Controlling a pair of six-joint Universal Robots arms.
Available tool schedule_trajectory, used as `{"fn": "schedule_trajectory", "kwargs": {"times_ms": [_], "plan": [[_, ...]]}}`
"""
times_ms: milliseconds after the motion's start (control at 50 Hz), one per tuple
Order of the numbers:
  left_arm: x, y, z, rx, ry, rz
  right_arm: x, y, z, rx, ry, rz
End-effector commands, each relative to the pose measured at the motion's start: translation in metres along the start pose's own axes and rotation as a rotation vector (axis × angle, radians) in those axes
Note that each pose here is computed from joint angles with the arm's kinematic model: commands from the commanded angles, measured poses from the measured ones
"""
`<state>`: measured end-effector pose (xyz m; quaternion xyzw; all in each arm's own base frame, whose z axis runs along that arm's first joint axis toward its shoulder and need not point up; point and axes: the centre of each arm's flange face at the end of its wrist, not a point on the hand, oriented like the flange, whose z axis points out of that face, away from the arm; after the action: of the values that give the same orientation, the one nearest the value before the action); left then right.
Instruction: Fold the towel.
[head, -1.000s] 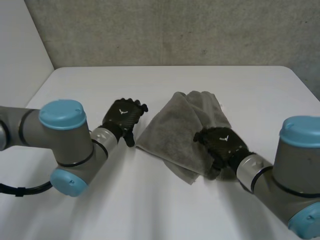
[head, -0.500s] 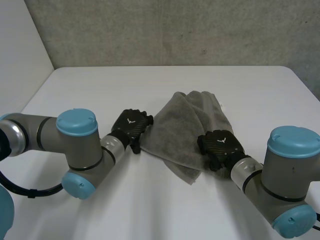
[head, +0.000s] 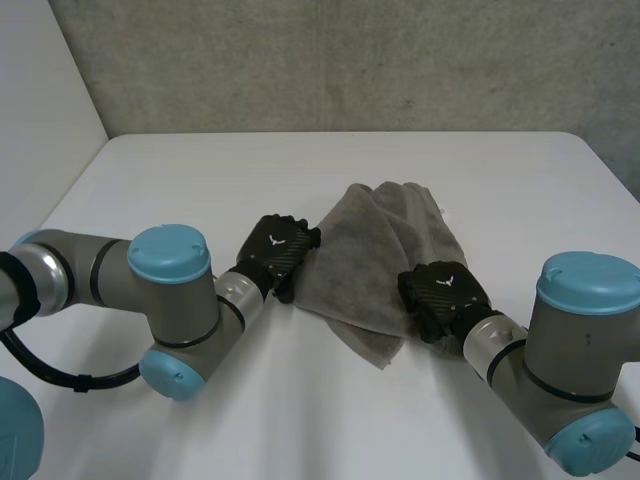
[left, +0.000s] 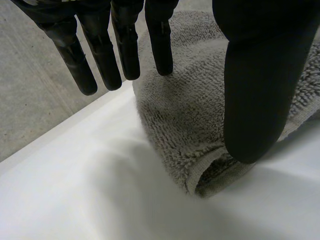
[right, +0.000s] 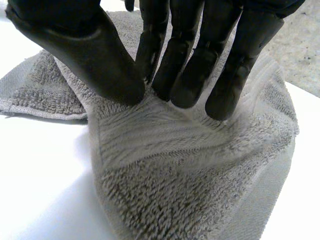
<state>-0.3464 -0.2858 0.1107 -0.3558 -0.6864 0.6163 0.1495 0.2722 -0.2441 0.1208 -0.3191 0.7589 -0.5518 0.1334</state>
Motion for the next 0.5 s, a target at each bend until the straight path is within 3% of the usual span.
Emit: {"fn": "schedule_trajectory", "kwargs": {"times_ms": [20,120,500], "plan": [[0.000,-0.001,0.000,0.002,-0.003,-0.005,0.003,-0.014,-0.005,0.041,0.009,-0.006],[0.001,-0.002,0.000,0.004,-0.001,-0.009,0.013,-0.051,-0.028,0.151,0.045,-0.013],[0.015,-0.011,-0.002,0.031,0.023,-0.040,0.017,-0.082,-0.060,0.225,0.054,-0.004]]}}
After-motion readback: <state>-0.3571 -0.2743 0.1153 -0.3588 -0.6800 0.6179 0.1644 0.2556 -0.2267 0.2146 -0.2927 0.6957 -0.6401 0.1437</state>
